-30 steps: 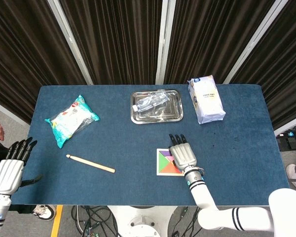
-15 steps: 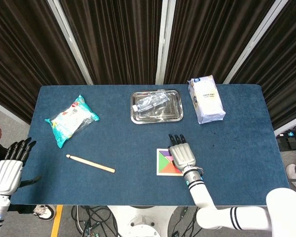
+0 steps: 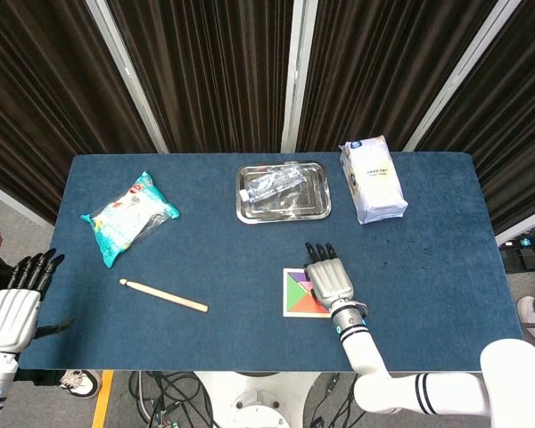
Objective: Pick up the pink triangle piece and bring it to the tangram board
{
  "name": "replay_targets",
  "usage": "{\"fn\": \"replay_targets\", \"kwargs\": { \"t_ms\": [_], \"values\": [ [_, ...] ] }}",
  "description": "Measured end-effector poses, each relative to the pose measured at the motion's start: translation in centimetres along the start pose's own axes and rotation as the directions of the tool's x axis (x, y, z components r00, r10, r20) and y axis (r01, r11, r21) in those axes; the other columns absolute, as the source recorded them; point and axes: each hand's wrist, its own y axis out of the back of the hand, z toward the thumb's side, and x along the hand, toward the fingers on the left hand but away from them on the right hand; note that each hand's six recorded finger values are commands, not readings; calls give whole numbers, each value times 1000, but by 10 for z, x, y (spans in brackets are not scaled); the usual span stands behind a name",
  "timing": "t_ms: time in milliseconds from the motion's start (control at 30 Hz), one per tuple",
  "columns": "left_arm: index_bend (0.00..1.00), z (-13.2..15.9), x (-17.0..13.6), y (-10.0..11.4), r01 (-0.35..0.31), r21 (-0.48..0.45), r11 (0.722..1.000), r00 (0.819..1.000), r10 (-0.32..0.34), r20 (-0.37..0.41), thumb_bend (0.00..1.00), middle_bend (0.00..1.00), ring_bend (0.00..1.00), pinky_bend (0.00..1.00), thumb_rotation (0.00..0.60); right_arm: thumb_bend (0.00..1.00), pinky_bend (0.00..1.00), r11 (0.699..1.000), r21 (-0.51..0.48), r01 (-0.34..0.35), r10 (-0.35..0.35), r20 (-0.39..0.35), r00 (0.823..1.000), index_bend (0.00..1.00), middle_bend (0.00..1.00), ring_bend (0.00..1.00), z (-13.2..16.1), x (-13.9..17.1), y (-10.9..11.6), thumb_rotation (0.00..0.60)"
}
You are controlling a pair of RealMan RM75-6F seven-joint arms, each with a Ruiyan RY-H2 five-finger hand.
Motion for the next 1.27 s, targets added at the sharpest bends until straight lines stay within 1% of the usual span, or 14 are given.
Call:
{"fn": "replay_targets", "kwargs": {
  "t_ms": [200,400,567,667,800,833,900,1033,1167,1267],
  "values": [
    [3,1,1,0,2,1,1000,1000,-2,1,0,0,0,0,600,267,0,1000,-6,2,-2,-4,1000,313,0,0,0,1,1,600],
    [8,1,0,1,-3,0,1000,1000,3,0,0,0,0,0,600,265,0,1000,-12,8,-8,-10,1000,281,0,0,0,2,4,600],
    [8,1,0,2,-9,-1,1000,1000,9,1,0,0,0,0,600,265,0,998,-34,49,-50,-19,999,260,0,0,-5,10,17,600],
    [8,1,-1,3,-9,0,1000,1000,9,0,0,0,0,0,600,263,0,995,-45,85,-86,-15,996,178,0,0,-18,23,28,600],
    [8,2,-2,4,-14,1,1000,1000,14,-3,0,0,0,0,600,235,0,987,-65,146,-147,-1,989,13,0,0,-47,48,39,600],
    [8,3,-1,4,-14,4,1000,1000,14,-3,0,0,0,0,600,229,0,982,-72,172,-172,3,985,1,0,0,-57,57,42,600],
    [8,4,0,4,-13,7,1000,1000,13,-2,0,0,0,0,600,218,0,973,-83,215,-215,9,977,0,0,0,-74,71,45,600],
    [8,10,2,6,-16,10,1000,1000,16,14,0,0,0,0,600,210,0,940,-123,318,-316,34,948,0,0,0,-121,113,48,600],
    [8,14,4,6,-15,16,1000,1000,15,23,0,0,0,0,600,209,0,918,-138,372,-361,99,927,0,0,0,-172,153,38,600],
    [7,16,5,6,-16,18,1000,1000,15,23,0,0,0,0,600,212,0,908,-106,405,-390,134,911,0,0,0,-202,179,32,600]
  ]
}}
